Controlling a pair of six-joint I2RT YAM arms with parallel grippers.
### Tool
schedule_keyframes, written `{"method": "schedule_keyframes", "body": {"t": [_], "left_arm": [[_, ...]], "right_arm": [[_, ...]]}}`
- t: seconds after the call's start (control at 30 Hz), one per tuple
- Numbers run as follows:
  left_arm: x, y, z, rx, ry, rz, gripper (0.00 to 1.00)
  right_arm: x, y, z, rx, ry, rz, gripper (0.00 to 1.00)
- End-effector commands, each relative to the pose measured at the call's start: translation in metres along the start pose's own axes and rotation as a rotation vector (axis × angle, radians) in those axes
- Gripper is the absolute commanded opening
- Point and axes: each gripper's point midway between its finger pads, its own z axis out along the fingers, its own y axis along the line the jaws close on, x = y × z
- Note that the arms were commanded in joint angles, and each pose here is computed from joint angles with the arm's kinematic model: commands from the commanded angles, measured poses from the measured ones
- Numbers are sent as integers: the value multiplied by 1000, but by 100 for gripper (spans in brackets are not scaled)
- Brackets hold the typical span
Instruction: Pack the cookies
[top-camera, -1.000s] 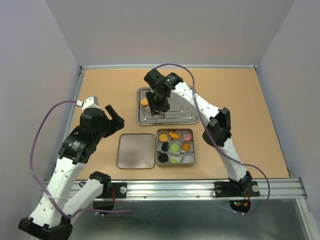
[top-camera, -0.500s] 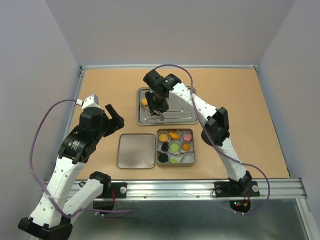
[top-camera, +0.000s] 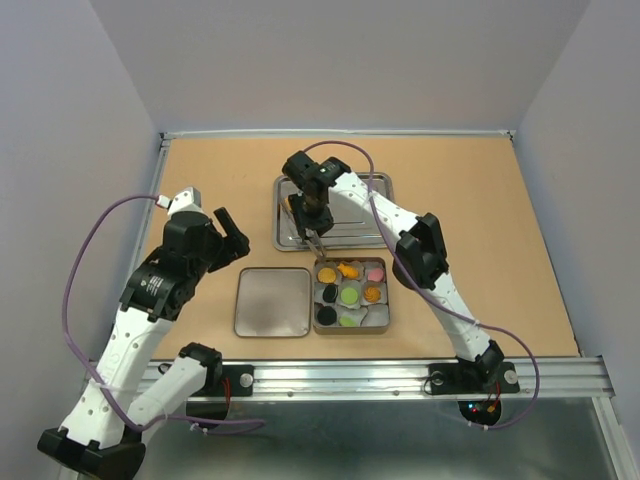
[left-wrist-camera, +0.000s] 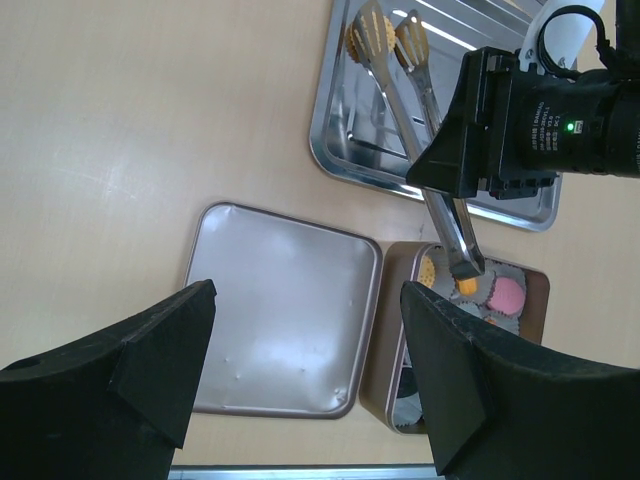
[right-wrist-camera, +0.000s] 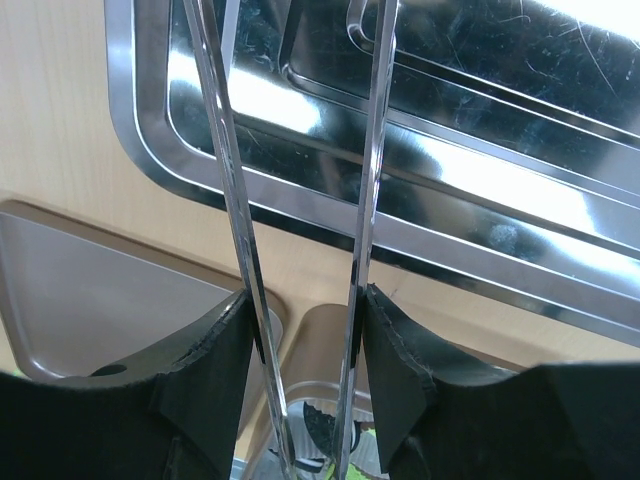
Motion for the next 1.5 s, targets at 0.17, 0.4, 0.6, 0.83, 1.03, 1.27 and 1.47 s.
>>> {"method": "schedule_keyframes", "body": {"t": [0.17, 0.4, 0.6, 0.83, 1.03, 1.27, 1.47], "left_arm": [[-19, -10, 4, 21, -55, 27, 86], [-22, -14, 8, 26, -54, 29, 86], [-24, -16, 7, 30, -57, 23, 86], [-25, -16, 0, 38, -68, -4, 86], [-29, -17, -7, 38, -76, -10, 86], [-34, -18, -14, 44, -87, -23, 86], [-33, -14, -16, 32, -90, -28, 86]], "right_arm": [[-24, 12, -6, -53, -79, 16, 51], [-22, 17, -7, -84, -66, 13, 39], [-25, 16, -24, -84, -92, 13, 35], [-43, -1, -77, -83, -196, 44, 35], [-48, -19, -128, -98, -265, 76, 35], [-10, -36, -196, -115, -286, 78, 35], [52, -47, -240, -191, -262, 94, 35]]}}
